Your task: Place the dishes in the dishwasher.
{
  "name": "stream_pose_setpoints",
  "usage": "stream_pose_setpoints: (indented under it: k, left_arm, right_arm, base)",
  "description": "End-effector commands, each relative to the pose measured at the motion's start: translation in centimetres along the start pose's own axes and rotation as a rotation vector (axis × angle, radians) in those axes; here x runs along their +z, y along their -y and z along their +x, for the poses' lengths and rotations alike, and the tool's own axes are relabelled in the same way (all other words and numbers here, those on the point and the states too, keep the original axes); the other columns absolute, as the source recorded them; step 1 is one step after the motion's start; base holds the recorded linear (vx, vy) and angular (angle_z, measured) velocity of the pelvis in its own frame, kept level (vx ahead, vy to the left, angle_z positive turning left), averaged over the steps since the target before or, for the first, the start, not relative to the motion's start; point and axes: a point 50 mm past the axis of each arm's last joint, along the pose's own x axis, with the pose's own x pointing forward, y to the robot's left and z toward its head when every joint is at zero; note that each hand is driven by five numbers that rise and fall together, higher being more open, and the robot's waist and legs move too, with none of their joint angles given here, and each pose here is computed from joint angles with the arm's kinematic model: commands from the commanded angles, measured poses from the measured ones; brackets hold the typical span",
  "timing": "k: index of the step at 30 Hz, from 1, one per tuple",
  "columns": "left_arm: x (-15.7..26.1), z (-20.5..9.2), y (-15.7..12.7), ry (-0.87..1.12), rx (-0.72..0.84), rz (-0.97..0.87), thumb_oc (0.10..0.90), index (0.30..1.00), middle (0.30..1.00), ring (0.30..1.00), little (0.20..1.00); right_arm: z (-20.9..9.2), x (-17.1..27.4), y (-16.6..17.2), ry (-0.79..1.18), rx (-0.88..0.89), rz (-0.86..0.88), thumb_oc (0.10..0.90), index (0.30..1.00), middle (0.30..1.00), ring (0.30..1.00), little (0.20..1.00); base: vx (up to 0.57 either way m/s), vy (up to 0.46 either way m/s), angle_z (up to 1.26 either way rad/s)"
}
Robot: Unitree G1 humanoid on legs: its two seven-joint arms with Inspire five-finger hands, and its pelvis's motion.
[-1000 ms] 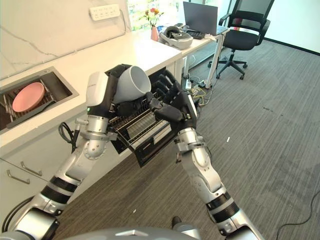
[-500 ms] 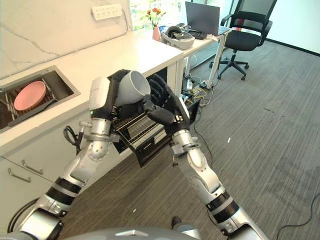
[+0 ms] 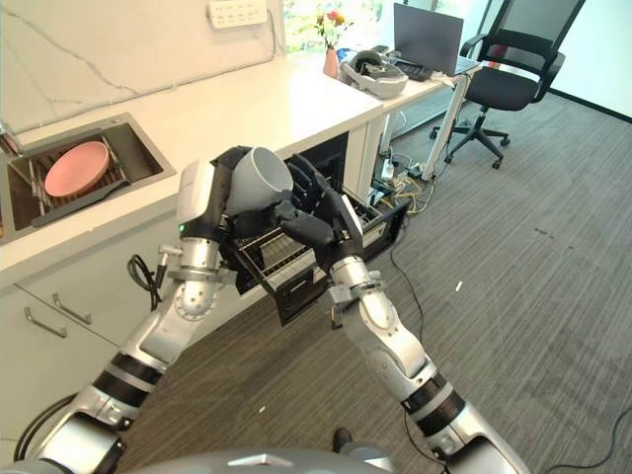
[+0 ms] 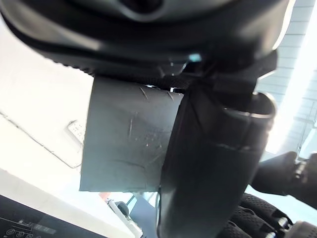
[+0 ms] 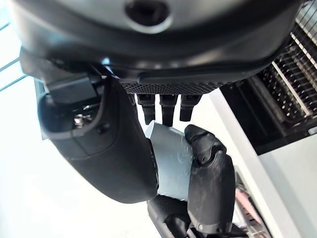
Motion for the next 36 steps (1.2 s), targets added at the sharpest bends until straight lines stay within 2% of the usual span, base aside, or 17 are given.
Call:
stream_pose_setpoints:
  k: [1,13,19,21,23,24,25,26,28,29,30,31,34,36]
  left_arm:
    - [8.1,-0.8,5.6,0.377,-0.249,-0.159,0.4,0.3,0.3,0.3,0.3]
    - [7.2,-2.6,5.0,0.389,-0.314,-0.17,0.4,0.3,0.3,0.3,0.3]
    - [6.4,-4.0,4.5,0.287,-0.309,-0.307,0.4,0.3,0.3,0.3,0.3]
    - [6.3,-4.1,4.4,0.278,-0.308,-0.315,0.4,0.3,0.3,0.3,0.3]
    - [6.1,-4.1,4.2,0.269,-0.306,-0.318,0.4,0.3,0.3,0.3,0.3]
    - [7.7,-1.5,1.9,0.358,-0.257,-0.327,0.4,0.3,0.3,0.3,0.3]
    - [7.9,-0.7,1.4,0.36,-0.214,-0.334,0.4,0.3,0.3,0.3,0.3]
    - [7.1,-0.3,1.4,0.309,-0.146,-0.353,0.4,0.3,0.3,0.3,0.3]
    - [7.7,-0.9,2.0,0.323,-0.182,-0.367,0.4,0.3,0.3,0.3,0.3]
    - [7.8,-2.2,4.1,0.319,-0.288,-0.314,0.4,0.3,0.3,0.3,0.3]
    - [7.3,-1.9,4.6,0.316,-0.298,-0.262,0.4,0.3,0.3,0.3,0.3]
    - [7.0,-1.4,4.5,0.323,-0.292,-0.237,0.4,0.3,0.3,0.3,0.3]
    - [6.7,0.3,3.5,0.359,-0.248,-0.148,0.4,0.3,0.3,0.3,0.3]
    - [7.1,1.0,2.9,0.39,-0.223,-0.134,0.4,0.3,0.3,0.3,0.3]
  right_arm:
    - [2.8,6.1,-8.2,0.373,0.347,0.238,0.8,0.9,0.9,0.9,0.9]
    - [2.6,6.1,-7.8,0.385,0.333,0.277,0.8,0.9,0.9,0.9,0.9]
    - [2.5,6.3,-7.9,0.426,0.327,0.548,0.8,0.9,0.9,0.9,0.9]
    - [2.4,6.3,-7.7,0.429,0.316,0.552,0.8,0.9,0.9,0.9,0.9]
    - [2.4,6.1,-7.4,0.425,0.296,0.54,0.8,0.9,0.9,0.9,0.9]
    - [2.0,6.7,-6.7,0.447,0.277,0.473,0.8,0.9,0.9,0.9,0.9]
    - [2.1,6.1,-6.7,0.422,0.266,0.474,0.8,0.9,0.9,0.9,0.9]
    - [2.0,5.8,-6.6,0.424,0.251,0.491,0.8,0.9,0.9,0.9,0.9]
    - [2.3,4.9,-7.0,0.369,0.279,0.468,0.8,0.9,0.9,0.9,0.9]
    - [2.4,5.2,-7.4,0.373,0.31,0.407,0.8,0.9,0.9,0.9,0.9]
    - [2.3,5.5,-7.2,0.365,0.317,0.37,0.8,0.9,0.9,0.9,0.9]
    - [2.2,5.2,-7.5,0.347,0.338,0.366,0.8,0.9,0.9,0.9,0.9]
    - [2.2,5.1,-6.7,0.326,0.32,0.198,0.8,0.9,0.9,0.9,0.9]
    - [2.4,4.9,-6.7,0.307,0.328,0.177,0.8,0.9,0.9,0.9,0.9]
  base:
    - [-0.02,-0.01,0.13]
    - [-0.01,-0.003,0.03]
    - [-0.01,-0.012,0.1]
    - [0.0,-0.004,0.04]
    - [0.01,0.005,0.02]
    - [0.0,0.0,0.0]
    - [0.0,0.0,0.0]
    - [0.0,0.0,0.0]
    - [0.0,0.0,0.0]
    - [0.0,0.0,0.0]
    - [0.0,0.0,0.0]
    - [0.0,0.0,0.0]
    - [0.01,0.003,-0.04]
    - [0.01,0.003,-0.06]
